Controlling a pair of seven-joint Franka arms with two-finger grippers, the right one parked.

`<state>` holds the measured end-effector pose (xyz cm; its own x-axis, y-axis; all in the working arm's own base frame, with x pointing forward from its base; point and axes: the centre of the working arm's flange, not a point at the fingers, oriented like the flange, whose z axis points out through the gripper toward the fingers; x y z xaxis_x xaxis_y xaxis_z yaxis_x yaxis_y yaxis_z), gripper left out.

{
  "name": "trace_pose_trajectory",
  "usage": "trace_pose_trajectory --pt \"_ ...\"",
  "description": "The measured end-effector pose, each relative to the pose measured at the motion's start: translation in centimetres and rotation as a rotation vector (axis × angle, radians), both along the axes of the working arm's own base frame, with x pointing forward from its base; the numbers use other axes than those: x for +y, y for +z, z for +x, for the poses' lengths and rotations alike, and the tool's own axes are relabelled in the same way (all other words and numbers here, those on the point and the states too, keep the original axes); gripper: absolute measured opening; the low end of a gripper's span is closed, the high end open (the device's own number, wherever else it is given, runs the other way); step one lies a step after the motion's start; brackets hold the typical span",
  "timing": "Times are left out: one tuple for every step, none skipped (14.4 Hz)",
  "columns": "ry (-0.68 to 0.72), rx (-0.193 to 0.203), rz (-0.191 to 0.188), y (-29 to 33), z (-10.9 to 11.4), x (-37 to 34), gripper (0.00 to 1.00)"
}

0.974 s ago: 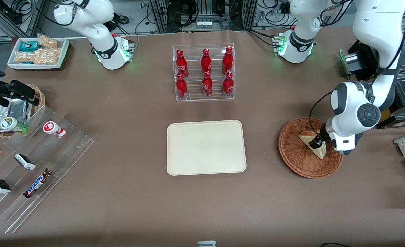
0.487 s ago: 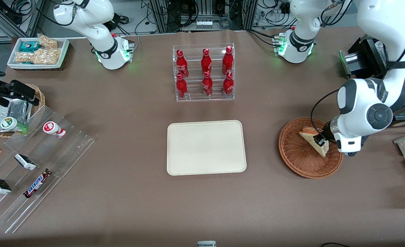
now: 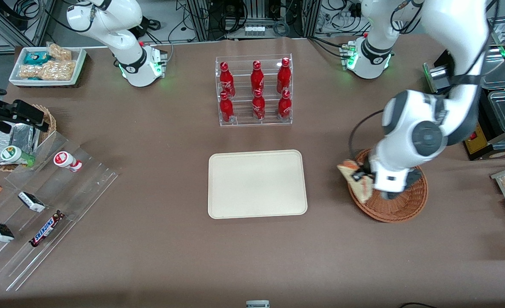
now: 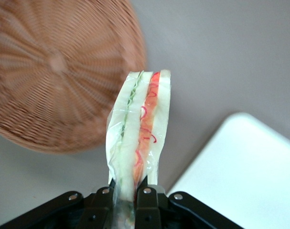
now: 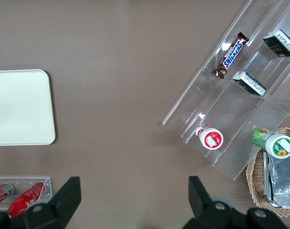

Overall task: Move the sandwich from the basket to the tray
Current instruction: 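Lift the sandwich and carry it over the cream tray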

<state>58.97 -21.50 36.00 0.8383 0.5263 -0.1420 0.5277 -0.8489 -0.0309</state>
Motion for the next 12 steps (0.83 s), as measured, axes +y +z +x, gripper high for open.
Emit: trace_pose_trajectory --pt "-0.041 0.004 -0.006 -0.9 -0.5 -2.7 0.15" --pt "-0.08 0.006 -0.013 -1.7 -0.9 -5.2 0.14" --pt "-0.12 0.008 -0.021 -2.4 -1.3 -7.6 0.14" --pt "-0.169 0.006 -0.032 -3.0 -1.5 -9.9 0.14" --pt "-0.222 -0.001 -0.047 -3.4 -1.6 -11.9 0.14" --pt "-0.261 -0.018 -0.065 -3.7 -1.5 -13.8 0.14" --pt "-0.29 -0.043 -0.084 -3.9 -1.5 -15.6 0.14" --pt "-0.312 -0.073 -0.105 -4.2 -1.7 -17.4 0.14" --pt "-0.33 -0.1 -0.123 -4.5 -2.1 -19.1 0.14" --pt "-0.343 -0.114 -0.134 -4.9 -2.7 -20.6 0.14" --pt "-0.353 -0.124 -0.139 -5.4 -3.4 -21.9 0.14" --pt "-0.363 -0.134 -0.137 -5.8 -4.0 -23.1 0.14"
